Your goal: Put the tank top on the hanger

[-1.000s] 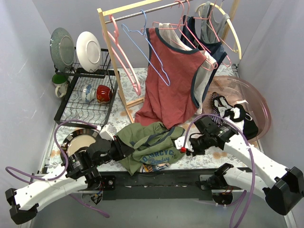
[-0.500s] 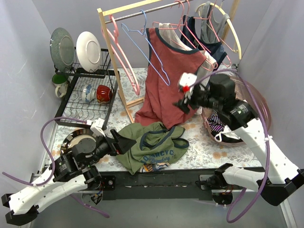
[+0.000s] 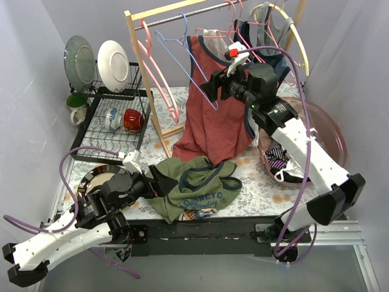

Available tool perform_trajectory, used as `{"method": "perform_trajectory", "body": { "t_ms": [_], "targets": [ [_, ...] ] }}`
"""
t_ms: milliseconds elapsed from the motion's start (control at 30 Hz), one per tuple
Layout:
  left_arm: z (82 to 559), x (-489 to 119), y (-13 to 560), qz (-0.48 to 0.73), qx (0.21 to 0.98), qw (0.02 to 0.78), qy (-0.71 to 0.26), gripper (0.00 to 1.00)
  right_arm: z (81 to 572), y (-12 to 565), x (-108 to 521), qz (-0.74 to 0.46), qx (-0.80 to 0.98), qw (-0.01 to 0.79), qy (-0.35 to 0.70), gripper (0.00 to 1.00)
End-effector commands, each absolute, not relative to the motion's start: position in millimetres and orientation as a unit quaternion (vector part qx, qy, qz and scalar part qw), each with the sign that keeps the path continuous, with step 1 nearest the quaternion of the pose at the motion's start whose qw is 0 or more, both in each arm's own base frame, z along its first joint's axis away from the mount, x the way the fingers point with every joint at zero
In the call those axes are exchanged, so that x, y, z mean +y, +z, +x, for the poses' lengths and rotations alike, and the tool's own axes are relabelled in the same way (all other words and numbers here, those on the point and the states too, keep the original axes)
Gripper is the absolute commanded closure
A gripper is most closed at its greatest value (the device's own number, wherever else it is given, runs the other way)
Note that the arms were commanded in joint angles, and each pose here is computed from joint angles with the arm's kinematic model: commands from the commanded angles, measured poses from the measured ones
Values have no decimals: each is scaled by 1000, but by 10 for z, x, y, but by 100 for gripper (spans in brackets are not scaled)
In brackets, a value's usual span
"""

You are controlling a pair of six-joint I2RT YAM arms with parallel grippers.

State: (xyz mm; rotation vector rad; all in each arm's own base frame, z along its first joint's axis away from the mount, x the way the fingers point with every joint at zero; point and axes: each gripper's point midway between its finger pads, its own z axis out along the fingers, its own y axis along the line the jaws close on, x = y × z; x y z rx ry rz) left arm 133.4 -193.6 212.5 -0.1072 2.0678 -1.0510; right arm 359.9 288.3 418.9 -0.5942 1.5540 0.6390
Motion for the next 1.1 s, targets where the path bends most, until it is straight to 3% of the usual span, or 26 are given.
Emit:
{"method": "perform_trajectory", "body": {
  "t_ms": [0, 67, 300, 500, 867, 1067],
  "targets": [
    [1365, -1948, 2106, -42, 814, 404, -416, 4, 3757, 4604, 2965, -210, 643, 671, 303, 31],
    [1365, -1945, 2092, -43, 814, 404, -415, 4, 3794, 4594, 3009, -213, 640, 674, 300, 37],
    [1365, -1939, 2074, -44, 815, 403, -413, 4, 3855, 4576, 3196, -253, 618, 687, 285, 76],
    [1355, -1925, 2063, -44, 816, 403, -413, 3, 3833, 4603, 3272, -280, 600, 706, 251, 97],
    [1340, -1895, 2069, -47, 814, 404, -414, 3, 3913, 4847, 3046, -272, 568, 768, 115, 99],
    [1345, -1891, 2089, -47, 813, 406, -414, 3, 3807, 4865, 3006, -291, 555, 774, 93, 99]
  ]
}}
